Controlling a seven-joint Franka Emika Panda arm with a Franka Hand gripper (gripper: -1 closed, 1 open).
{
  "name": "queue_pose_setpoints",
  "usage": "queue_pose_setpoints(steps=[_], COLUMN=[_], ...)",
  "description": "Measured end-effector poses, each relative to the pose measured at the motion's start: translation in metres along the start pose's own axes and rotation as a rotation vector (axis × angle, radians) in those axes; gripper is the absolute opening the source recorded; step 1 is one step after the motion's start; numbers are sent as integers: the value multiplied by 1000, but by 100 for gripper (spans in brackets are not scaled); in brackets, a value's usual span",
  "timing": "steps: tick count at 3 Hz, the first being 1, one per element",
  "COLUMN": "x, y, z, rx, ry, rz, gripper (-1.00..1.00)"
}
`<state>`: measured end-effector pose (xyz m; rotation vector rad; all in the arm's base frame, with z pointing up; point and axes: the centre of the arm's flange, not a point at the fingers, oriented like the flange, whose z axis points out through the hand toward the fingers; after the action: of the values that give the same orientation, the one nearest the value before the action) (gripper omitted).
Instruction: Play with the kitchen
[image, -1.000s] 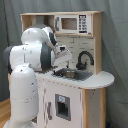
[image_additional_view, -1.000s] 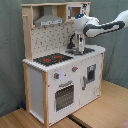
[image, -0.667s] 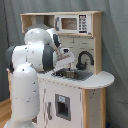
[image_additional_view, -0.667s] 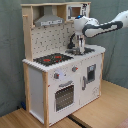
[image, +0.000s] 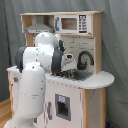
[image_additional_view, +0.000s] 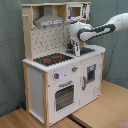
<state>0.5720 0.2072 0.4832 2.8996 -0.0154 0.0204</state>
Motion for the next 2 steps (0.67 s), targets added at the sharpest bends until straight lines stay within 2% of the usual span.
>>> queue_pose_setpoints(steps=[1,2], x=[1,1], y=[0,0], z=[0,0], rx=[2,2], ry=[2,2], rz=[0,0], gripper=[100,-100])
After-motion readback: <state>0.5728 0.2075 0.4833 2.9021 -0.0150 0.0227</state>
